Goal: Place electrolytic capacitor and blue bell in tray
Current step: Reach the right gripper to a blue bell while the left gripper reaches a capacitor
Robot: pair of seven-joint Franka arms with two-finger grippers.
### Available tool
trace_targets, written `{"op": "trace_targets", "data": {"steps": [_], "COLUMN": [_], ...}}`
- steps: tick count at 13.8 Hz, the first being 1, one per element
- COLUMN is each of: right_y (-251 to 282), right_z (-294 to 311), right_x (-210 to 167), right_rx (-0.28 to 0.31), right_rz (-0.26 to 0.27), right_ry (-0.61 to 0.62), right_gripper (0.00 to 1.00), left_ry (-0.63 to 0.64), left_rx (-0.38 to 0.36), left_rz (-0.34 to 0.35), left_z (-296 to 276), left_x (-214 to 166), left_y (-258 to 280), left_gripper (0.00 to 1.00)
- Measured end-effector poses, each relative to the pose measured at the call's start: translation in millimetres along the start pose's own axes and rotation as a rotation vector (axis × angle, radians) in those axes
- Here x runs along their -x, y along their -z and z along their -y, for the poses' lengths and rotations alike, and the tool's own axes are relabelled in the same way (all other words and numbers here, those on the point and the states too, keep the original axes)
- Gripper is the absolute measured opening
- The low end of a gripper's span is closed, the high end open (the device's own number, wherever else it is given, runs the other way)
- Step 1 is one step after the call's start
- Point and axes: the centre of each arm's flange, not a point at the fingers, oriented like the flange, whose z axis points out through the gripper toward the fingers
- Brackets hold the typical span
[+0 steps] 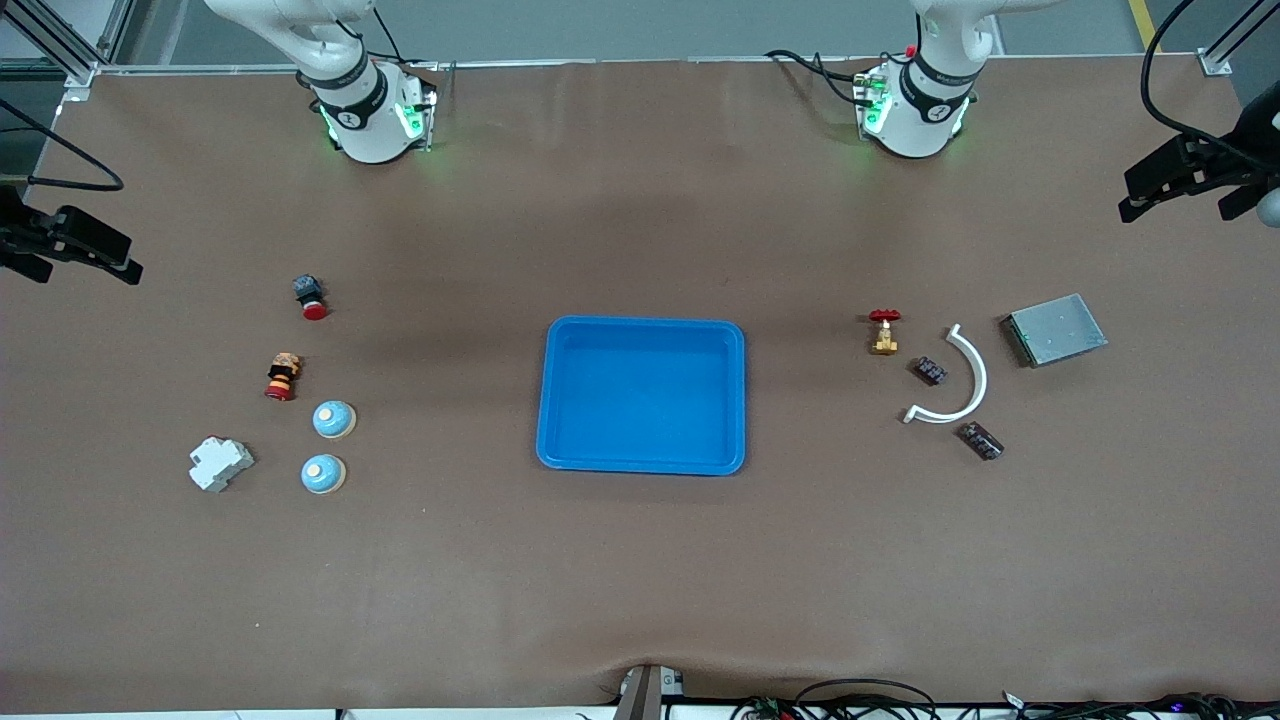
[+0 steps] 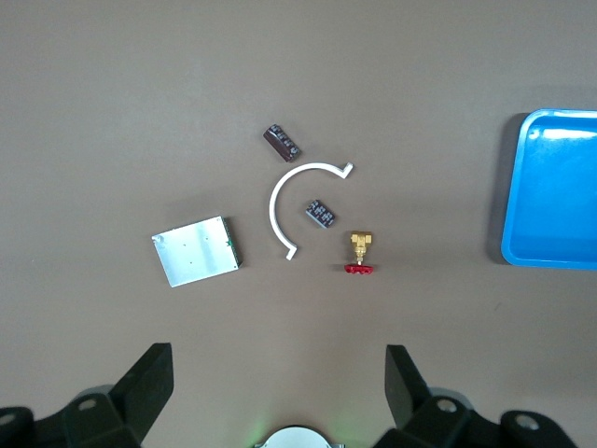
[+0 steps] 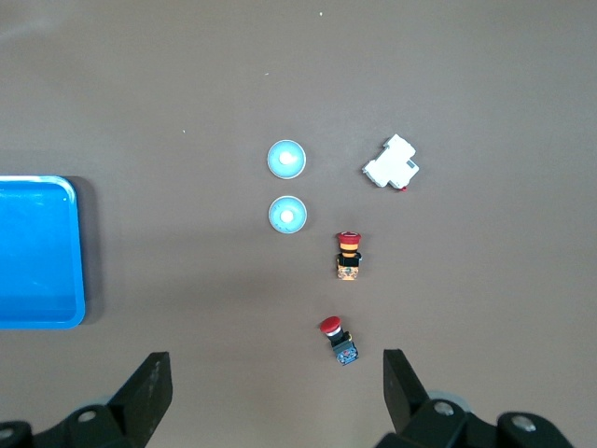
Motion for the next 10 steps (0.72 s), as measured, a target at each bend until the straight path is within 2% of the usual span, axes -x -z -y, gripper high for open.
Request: {"op": "trace_targets", "data": {"steps": [6,10], "right_y": [0.0,0.0], "right_z": [0.1,1.1], "right_x": [0.0,0.0], "right_rx": [0.0,0.0], "right_rz": [0.0,0.0], "right_ry": [0.0,0.002], "right_gripper": [1.0,1.0], "left_ry": [0.005,0.035], "left_rx": [-0.027,-0.033], "left_rz": [0.011,0.133], "left_z": [3.9,11.7], "left_x": [-2.6,-12.7], "left_y": [-4.9,-48.5], "left_gripper": [1.0,1.0]}}
